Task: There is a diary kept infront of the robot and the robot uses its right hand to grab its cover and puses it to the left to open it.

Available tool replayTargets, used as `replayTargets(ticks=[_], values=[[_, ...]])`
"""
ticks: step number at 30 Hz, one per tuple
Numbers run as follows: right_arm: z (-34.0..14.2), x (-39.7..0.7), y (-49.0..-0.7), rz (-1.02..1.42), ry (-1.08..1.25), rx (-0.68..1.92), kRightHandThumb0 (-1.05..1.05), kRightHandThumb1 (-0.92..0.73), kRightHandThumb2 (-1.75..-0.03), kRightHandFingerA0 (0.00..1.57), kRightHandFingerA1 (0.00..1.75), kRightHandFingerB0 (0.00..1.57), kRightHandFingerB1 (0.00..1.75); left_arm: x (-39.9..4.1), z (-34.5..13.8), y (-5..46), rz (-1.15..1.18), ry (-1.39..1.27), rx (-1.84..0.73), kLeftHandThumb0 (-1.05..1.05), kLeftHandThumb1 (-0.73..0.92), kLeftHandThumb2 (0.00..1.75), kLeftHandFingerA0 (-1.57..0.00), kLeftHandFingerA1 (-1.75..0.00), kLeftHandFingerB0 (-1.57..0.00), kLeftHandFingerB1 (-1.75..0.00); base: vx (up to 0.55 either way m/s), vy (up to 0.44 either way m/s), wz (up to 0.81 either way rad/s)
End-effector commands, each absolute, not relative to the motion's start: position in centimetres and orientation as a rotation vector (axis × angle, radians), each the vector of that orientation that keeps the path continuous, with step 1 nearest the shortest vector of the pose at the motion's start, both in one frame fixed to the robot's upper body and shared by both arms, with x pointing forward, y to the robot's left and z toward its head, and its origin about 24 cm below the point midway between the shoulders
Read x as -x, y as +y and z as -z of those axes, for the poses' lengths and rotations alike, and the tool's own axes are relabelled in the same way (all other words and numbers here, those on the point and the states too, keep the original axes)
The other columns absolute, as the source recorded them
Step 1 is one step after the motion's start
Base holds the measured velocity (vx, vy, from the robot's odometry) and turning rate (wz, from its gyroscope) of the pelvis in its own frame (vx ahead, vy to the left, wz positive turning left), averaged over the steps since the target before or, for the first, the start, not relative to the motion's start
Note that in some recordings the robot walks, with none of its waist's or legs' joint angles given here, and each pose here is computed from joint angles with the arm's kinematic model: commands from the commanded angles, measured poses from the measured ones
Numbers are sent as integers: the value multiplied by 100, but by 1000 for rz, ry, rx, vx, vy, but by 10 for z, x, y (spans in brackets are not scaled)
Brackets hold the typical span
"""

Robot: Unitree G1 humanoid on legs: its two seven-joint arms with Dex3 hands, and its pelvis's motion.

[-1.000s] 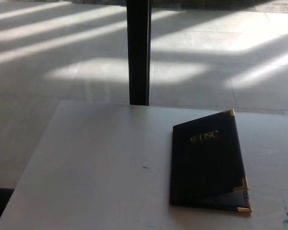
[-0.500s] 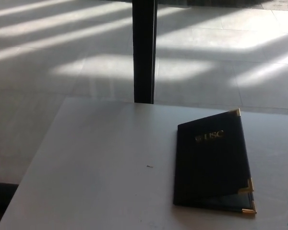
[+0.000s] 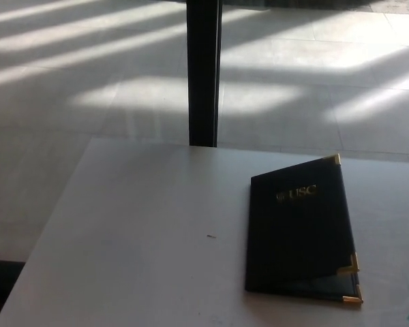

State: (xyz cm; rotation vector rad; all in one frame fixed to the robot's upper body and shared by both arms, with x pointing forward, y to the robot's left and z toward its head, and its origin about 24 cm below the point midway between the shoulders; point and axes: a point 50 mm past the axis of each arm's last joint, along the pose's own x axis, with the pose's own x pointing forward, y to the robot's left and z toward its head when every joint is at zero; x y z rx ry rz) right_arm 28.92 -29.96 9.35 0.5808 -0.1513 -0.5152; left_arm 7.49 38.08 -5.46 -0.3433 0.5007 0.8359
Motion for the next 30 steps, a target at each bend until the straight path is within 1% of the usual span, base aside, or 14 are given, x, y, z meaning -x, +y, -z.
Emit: replayTargets(ticks=[1,6,7,9,10,11,18,20,21,24,25,26,28,30], values=[[-64,-289,-288,515,18,-834,-105,-75,-128,12,66,0,40,-71,52,384,-856,510,354,-62,83,64,-42,-48,-37,-44,0,0,0],[-51,-291,-285,522,33,-935,-105,-68,-122,3,58,2,41,-71,54,385,-854,508,358,-62,84,64,-40,-46,-36,-44,0,0,0],[-48,-290,-283,518,29,-968,-105,-92,-81,0,68,0,48,-71,54,386,-860,508,364,-61,84,64,-40,-46,-37,-44,0,0,0],[-44,-289,-278,525,30,-996,-105,-68,-122,3,58,2,42,-71,55,384,-854,507,363,-61,84,64,-40,-46,-36,-44,0,0,0],[-41,-289,-276,519,35,-1008,-105,-92,-84,0,65,0,44,-71,55,384,-853,501,371,-61,84,64,-39,-47,-36,-44,0,0,0],[-34,-288,-269,506,44,-1030,-105,-68,-124,1,46,2,29,-71,55,384,-848,502,371,-61,85,64,-39,-47,-34,-43,0,0,0],[-25,-292,-237,435,60,-1095,-105,-70,-129,10,53,0,29,-72,52,381,-847,494,375,-60,85,64,-39,-47,-36,-44,0,0,0],[-24,-293,-227,400,64,-1109,-105,-67,-120,2,62,4,42,-72,54,382,-850,501,379,-59,85,65,-39,-46,-35,-43,0,0,0],[-25,-293,-224,384,64,-1111,-105,-92,-75,2,67,0,46,-72,54,382,-851,502,379,-59,85,64,-40,-46,-36,-43,0,0,0],[-27,-296,-211,357,77,-1106,-105,-92,-79,9,67,4,50,-72,53,382,-843,510,353,-62,84,64,-42,-47,-36,-43,0,0,0],[-30,-299,-202,334,98,-1091,-105,-69,-122,13,64,9,52,-72,54,383,-844,508,366,-61,85,64,-41,-46,-36,-43,0,0,0],[-30,-301,-199,320,100,-1084,-105,-92,-77,14,66,11,53,-73,54,383,-847,508,363,-62,84,64,-42,-47,-37,-43,0,0,0],[-32,-303,-192,283,107,-1064,-105,-92,-78,14,71,12,56,-72,55,383,-851,512,362,-61,84,64,-42,-46,-38,-43,0,0,0],[-32,-304,-185,266,122,-1060,-105,-68,-119,17,67,10,56,-73,55,383,-854,515,356,-62,83,64,-44,-46,-39,-43,0,0,0]])
